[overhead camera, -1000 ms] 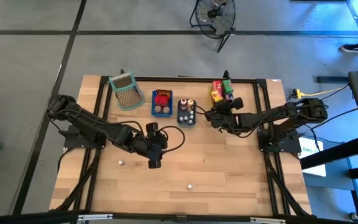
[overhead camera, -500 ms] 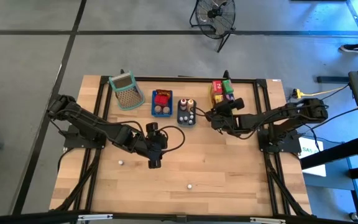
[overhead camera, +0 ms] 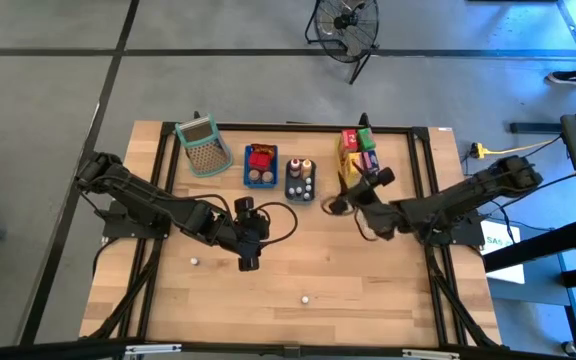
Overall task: Pick & Place Kitchen Items
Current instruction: Put the small black food coloring bottle into the dark green bin
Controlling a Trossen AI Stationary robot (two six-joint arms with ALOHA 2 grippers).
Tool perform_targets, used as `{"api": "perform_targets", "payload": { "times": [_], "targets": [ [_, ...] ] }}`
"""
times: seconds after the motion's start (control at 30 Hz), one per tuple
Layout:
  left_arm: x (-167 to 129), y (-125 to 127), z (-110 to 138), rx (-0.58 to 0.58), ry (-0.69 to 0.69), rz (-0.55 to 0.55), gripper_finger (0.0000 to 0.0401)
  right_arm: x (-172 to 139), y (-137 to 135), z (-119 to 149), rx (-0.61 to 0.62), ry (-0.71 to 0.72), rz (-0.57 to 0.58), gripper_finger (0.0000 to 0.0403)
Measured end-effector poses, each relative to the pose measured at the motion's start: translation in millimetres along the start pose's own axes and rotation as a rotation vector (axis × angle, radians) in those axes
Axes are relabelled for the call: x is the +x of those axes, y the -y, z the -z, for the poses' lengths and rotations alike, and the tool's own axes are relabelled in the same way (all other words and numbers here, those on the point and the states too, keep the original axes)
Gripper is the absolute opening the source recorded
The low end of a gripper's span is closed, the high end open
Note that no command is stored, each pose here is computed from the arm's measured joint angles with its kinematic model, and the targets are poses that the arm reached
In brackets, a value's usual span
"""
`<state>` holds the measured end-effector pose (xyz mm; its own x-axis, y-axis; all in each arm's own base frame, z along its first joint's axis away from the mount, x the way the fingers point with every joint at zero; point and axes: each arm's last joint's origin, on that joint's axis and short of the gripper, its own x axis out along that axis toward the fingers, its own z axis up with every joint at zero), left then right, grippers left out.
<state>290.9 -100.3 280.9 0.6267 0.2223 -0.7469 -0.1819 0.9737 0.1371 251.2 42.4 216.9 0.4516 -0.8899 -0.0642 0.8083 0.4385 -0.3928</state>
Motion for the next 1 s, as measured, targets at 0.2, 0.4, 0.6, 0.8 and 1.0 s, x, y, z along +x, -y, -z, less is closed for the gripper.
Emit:
{"api": "perform_targets", "payload": {
  "times": [0.2, 0.4, 0.6, 0.8, 1.0],
  "targets": [
    [0.0, 1.2, 0.7, -0.016, -0.019, 0.044, 0.0240, -47.0, 2.9, -19.2, -0.042, 0.120, -0.215, 0.0220],
    [-0.2, 1.9, 0.9, -0.038, -0.025, 0.057, 0.0240, -96.1, 1.4, -19.4, -0.021, 0.217, -0.480, 0.0220],
    [-0.9, 3.3, 1.4, -0.038, -0.024, 0.060, 0.0240, -138.3, -0.3, -10.5, -0.041, 0.293, -0.864, 0.0220],
    [-3.8, 9.3, 3.4, -0.069, -0.022, 0.074, 0.0240, -159.5, -0.2, -1.8, -0.126, 0.334, -1.136, 0.0220],
    [0.2, 20.5, 4.1, -0.060, -0.006, 0.097, 0.0240, -164.1, -0.8, -0.8, -0.091, 0.314, -1.257, 0.0220]
  ]
}}
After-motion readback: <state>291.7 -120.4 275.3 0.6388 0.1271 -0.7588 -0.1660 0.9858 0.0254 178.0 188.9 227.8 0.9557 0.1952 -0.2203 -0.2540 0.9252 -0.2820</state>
